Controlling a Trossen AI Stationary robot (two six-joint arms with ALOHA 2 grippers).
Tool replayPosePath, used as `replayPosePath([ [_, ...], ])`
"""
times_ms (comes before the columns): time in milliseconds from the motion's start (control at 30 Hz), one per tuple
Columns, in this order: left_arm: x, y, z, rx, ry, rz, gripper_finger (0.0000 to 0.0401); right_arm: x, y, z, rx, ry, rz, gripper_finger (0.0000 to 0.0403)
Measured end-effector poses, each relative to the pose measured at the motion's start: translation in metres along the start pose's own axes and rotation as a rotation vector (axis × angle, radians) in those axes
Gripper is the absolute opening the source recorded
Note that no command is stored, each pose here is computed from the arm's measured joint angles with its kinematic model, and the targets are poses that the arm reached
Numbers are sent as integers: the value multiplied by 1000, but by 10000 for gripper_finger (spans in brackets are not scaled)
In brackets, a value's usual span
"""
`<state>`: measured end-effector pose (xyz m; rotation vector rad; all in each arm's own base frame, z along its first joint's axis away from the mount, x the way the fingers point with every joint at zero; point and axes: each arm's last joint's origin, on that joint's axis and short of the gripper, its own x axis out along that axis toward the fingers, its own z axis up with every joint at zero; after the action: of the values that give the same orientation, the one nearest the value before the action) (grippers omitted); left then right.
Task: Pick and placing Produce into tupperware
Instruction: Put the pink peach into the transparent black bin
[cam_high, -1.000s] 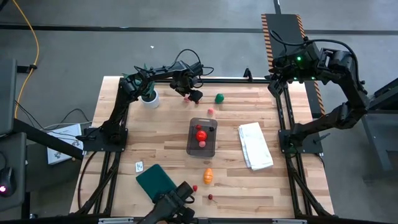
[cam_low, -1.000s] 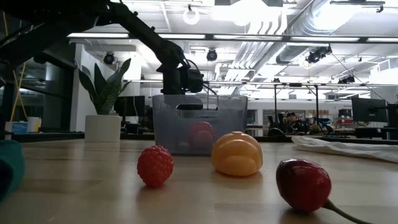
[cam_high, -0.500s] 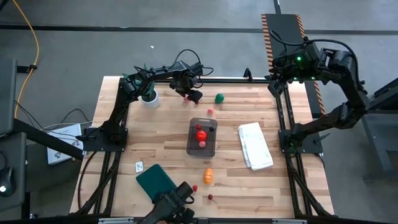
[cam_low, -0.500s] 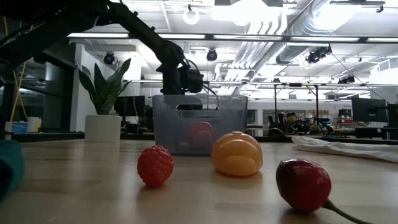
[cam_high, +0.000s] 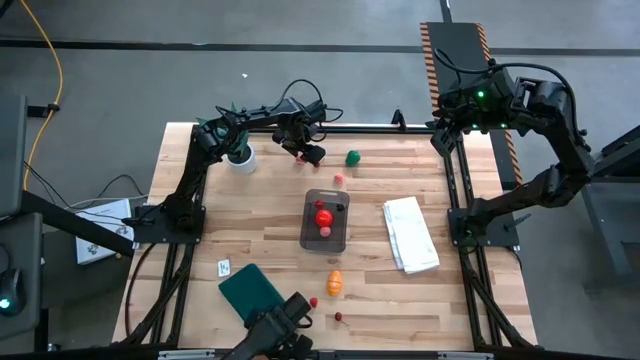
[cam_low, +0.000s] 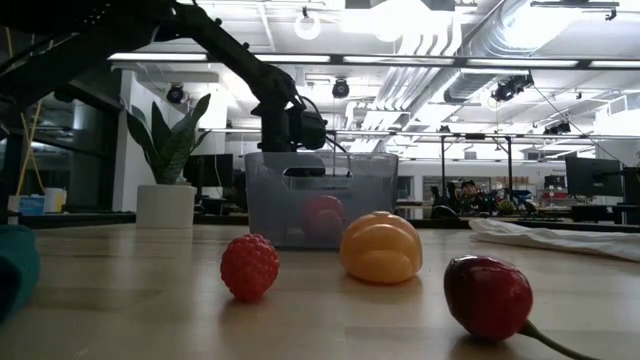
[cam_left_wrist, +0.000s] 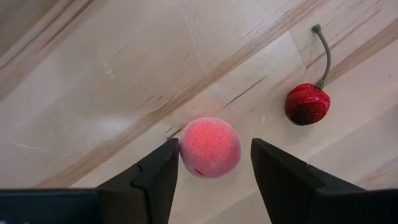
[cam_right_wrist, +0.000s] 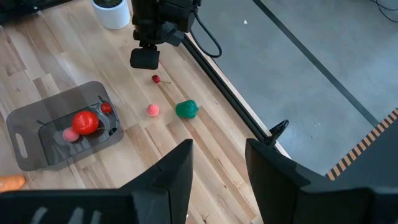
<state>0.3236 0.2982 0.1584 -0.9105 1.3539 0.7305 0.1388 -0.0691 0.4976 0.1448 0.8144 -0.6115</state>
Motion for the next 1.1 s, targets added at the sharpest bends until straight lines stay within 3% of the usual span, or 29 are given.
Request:
replayPosePath([
  [467, 0, 0, 0, 0, 0, 0, 186, 0, 0, 0, 0, 0, 0, 140],
  [833, 0, 0, 0, -1, 4, -4, 119, 0, 0, 0, 0, 0, 0, 140],
  [1100, 0, 0, -2, -2, 20, 2, 117, 0, 0, 0, 0, 0, 0, 140],
])
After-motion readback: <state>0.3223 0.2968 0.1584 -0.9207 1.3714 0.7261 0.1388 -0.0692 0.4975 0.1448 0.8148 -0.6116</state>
